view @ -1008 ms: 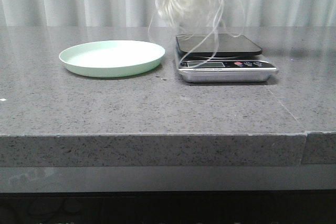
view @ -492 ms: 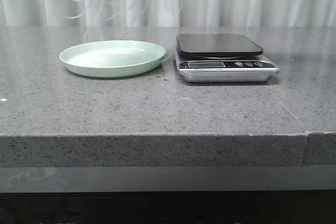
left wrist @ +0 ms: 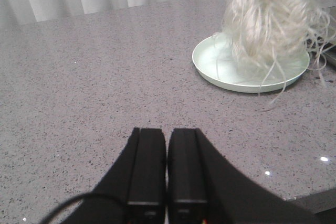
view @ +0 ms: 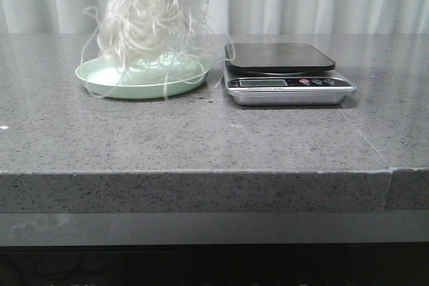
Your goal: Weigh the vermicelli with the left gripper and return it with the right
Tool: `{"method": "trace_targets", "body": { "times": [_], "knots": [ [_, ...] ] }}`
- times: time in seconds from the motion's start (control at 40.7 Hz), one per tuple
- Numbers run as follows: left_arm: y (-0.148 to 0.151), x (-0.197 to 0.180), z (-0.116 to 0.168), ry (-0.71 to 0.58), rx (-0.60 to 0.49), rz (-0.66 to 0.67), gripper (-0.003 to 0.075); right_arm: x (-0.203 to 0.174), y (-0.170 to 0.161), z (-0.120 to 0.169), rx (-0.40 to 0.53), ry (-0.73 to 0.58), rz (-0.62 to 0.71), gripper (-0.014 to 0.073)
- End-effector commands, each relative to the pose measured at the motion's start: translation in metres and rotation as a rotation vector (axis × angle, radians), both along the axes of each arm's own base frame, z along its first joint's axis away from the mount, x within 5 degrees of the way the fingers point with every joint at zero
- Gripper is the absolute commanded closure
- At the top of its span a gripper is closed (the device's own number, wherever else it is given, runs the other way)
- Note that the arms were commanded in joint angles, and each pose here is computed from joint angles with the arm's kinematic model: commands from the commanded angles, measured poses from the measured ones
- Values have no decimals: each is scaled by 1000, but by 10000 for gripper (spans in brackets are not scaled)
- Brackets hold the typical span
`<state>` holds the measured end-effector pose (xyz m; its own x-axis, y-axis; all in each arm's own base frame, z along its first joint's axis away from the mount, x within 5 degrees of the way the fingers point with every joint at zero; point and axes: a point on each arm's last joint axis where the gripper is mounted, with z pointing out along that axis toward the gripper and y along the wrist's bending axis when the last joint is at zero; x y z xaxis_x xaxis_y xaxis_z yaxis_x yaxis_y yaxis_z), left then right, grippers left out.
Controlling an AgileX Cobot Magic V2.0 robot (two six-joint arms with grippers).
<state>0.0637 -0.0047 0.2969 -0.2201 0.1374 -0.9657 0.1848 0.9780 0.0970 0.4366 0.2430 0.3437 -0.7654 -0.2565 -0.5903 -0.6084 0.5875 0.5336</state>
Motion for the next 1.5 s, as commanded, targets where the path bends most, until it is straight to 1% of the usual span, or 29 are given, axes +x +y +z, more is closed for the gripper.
{"method": "trace_targets", "body": {
  "times": [0.0,0.148,0.369,0.418,0.467,0.566,0.59,0.615,0.664,0.861,0.959,1.107,1.18,1.23,1.279,1.352,1.377,1.402,1.475],
  "knots": [
    [-3,1,14,-80,-25,-32,582,-18,-2,36,64,-47,35,442],
    [-3,1,14,-80,-25,-32,582,-14,1,26,56,-28,36,442],
    [-3,1,14,-80,-25,-32,582,-14,1,26,57,-27,36,433],
    [-3,1,14,-80,-25,-32,582,-14,1,26,60,-24,40,396],
    [-3,1,14,-80,-25,-32,582,-14,2,27,64,-22,42,336],
    [-3,1,14,-80,-25,-32,582,-15,2,27,69,-21,43,178],
    [-3,1,14,-80,-25,-32,582,-15,2,28,76,-20,44,152],
    [-3,1,14,-80,-25,-32,582,-15,3,29,94,-16,47,102],
    [-3,1,14,-80,-25,-32,582,-16,4,30,111,-12,50,77],
    [-3,1,14,-80,-25,-32,582,-17,2,39,131,-31,54,77],
    [-3,1,14,-80,-25,-32,582,-19,-4,52,143,-73,55,77],
    [-3,1,14,-80,-25,-32,582,-22,-24,79,161,-162,40,102],
    [-3,1,14,-80,-25,-32,582,-20,-40,88,160,-197,12,155],
    [-3,1,14,-80,-25,-32,582,-19,-51,95,173,-203,-25,211],
    [-3,1,14,-80,-25,-32,582,-17,-63,101,184,-211,-61,284],
    [-3,1,14,-80,-25,-32,582,-13,-80,107,190,-230,-105,439],
    [-3,1,14,-80,-25,-32,582,-12,-86,109,192,-238,-119,449],
    [-3,1,14,-80,-25,-32,582,-12,-90,110,192,-243,-127,432],
    [-3,1,14,-80,-25,-32,582,-9,-103,112,184,-257,-160,440]
  ]
}}
